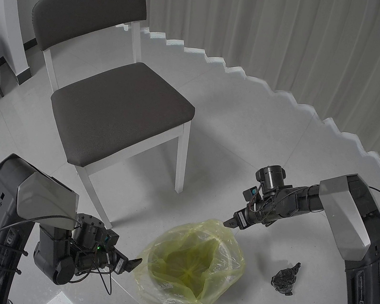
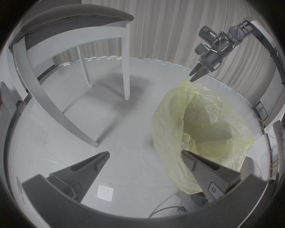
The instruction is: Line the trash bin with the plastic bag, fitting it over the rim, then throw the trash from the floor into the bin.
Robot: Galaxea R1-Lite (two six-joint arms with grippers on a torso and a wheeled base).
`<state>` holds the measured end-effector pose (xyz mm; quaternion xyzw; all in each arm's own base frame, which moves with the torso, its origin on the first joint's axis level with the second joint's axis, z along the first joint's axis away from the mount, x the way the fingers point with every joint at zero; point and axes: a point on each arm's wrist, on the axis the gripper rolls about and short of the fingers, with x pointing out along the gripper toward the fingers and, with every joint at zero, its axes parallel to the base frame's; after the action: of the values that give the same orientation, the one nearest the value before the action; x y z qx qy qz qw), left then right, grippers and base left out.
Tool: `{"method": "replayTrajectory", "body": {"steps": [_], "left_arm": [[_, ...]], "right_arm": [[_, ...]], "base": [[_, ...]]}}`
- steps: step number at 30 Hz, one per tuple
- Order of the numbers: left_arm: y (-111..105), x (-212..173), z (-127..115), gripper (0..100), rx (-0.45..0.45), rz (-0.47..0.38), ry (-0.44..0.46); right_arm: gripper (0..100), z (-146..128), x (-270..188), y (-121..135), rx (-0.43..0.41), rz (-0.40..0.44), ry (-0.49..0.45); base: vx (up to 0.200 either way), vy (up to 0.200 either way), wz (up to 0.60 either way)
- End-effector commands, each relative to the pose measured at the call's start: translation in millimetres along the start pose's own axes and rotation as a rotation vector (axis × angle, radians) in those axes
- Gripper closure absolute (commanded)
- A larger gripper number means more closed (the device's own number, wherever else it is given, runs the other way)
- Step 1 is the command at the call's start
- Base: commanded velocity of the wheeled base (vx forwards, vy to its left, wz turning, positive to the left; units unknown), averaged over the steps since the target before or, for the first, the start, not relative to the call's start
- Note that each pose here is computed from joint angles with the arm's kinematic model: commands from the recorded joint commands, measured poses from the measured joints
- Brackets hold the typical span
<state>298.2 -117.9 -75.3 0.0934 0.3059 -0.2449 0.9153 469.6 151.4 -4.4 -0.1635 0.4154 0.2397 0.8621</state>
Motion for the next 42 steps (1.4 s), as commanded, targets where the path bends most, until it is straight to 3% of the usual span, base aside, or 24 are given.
{"method": "replayTrajectory", "body": {"steps": [1, 22, 25, 27, 30, 31, 33, 34, 42], "left_arm": [[-1, 1, -2, 0, 0.001, -0.004, 0.007], [-2, 3, -4, 0, -0.022, -0.003, -0.01], [-2, 3, -3, 0, -0.024, -0.002, -0.019], [-2, 3, -3, 0, -0.023, -0.002, -0.02], [-2, 3, -3, 0, -0.022, -0.003, -0.022], [-4, 1, -4, 0, -0.029, -0.008, -0.016], [-4, 1, -4, 0, -0.029, -0.008, -0.016], [-6, -4, -5, 0, -0.029, -0.016, -0.024], [-5, -7, -11, 0, -0.032, -0.011, -0.051]], "right_arm": [[0, -7, 29, 0, 0.0, 0.011, 0.014], [0, -10, 52, 7, 0.002, 0.035, 0.049], [0, -3, 42, -2, 0.015, 0.021, 0.026], [0, 2, 21, -21, 0.041, -0.003, 0.009], [0, 3, 19, -23, 0.045, -0.004, 0.009], [0, 2, 3, -41, 0.077, 0.01, 0.002], [0, 2, 3, -41, 0.077, 0.01, 0.002], [0, -6, -6, -57, 0.11, -0.001, 0.02], [0, -40, 5, -116, 0.215, -0.073, 0.035]], "base": [[0.0, 0.0, 0.0], [0.0, 0.0, 0.0], [0.0, 0.0, 0.0], [0.0, 0.0, 0.0], [0.0, 0.0, 0.0], [0.0, 0.0, 0.0], [0.0, 0.0, 0.0], [0.0, 0.0, 0.0], [0.0, 0.0, 0.0]]}}
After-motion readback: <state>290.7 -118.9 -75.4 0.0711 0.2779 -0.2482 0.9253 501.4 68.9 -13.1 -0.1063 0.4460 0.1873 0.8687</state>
